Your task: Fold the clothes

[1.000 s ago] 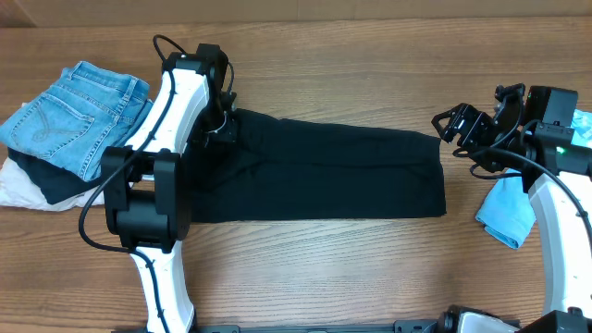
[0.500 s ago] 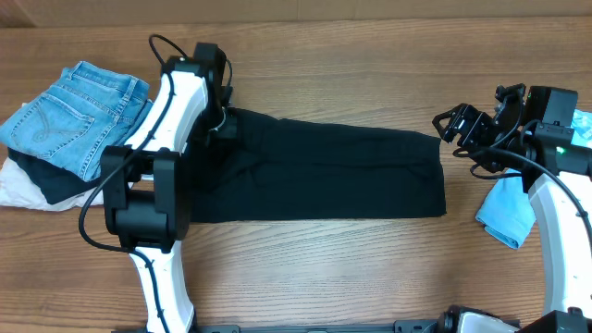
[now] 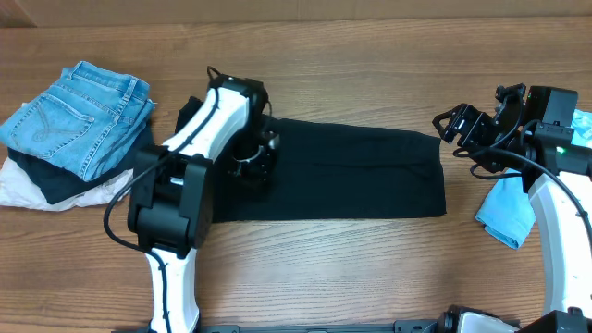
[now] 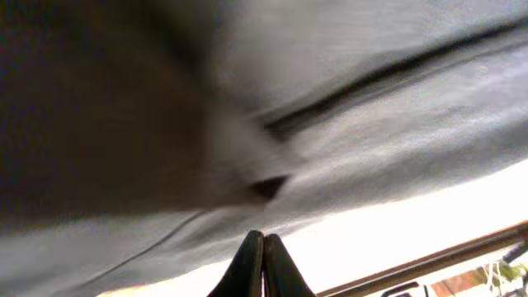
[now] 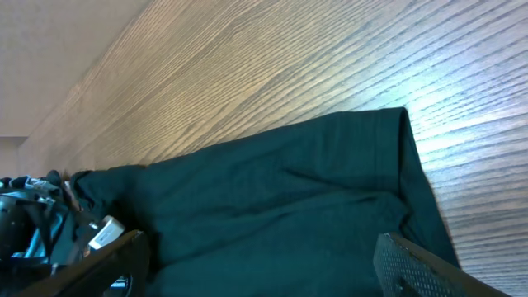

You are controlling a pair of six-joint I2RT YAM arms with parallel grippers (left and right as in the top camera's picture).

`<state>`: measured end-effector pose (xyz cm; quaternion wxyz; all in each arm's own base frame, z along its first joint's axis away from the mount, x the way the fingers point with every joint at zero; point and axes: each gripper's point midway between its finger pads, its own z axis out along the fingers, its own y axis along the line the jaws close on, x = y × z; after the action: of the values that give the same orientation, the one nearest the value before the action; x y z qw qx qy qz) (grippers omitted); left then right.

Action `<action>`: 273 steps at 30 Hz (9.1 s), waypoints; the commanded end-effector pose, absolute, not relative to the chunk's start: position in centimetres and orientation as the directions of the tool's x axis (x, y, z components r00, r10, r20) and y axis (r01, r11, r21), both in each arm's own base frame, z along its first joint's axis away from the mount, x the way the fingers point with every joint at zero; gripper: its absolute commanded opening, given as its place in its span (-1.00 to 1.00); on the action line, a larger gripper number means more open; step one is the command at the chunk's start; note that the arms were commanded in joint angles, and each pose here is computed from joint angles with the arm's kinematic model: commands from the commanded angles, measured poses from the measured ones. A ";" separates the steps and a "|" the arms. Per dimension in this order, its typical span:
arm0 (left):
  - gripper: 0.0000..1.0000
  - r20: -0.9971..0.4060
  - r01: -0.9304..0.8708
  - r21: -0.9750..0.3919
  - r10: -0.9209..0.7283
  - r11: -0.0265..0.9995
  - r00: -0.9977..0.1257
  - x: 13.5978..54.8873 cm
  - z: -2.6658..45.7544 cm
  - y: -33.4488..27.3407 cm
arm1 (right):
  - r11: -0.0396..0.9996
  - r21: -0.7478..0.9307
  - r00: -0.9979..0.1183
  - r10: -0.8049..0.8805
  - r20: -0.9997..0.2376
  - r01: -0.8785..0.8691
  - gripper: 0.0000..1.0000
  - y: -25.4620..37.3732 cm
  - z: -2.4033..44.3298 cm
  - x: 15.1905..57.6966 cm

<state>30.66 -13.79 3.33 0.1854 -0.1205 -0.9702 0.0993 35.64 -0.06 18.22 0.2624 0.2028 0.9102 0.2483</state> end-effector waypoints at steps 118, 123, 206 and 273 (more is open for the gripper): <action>-0.92 -0.067 0.161 0.063 0.166 0.985 -0.984 42.1 11.1 -5.5 | 0.803 0.531 -0.785 0.503 -0.360 0.271 0.84 -0.5 18.0 34.6; -0.20 -0.109 0.169 0.055 0.174 0.984 -0.979 43.5 9.2 -5.9 | 0.803 0.531 -0.785 0.503 -0.360 0.271 0.84 -0.5 18.0 34.6; -0.92 0.345 0.017 0.027 0.006 1.000 -0.938 33.5 3.6 -5.5 | 0.806 0.519 -0.786 0.506 -0.355 0.285 0.85 -0.7 17.8 34.4; -0.92 -0.106 -0.009 -0.133 -0.023 0.991 -0.994 35.9 15.8 -4.4 | 0.641 0.293 -0.679 0.733 0.038 0.709 0.31 0.2 2.3 35.2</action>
<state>36.10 -4.01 14.97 -0.0434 0.0159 -0.9975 0.0530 35.64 0.33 2.73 0.0503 0.3757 0.9138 0.1455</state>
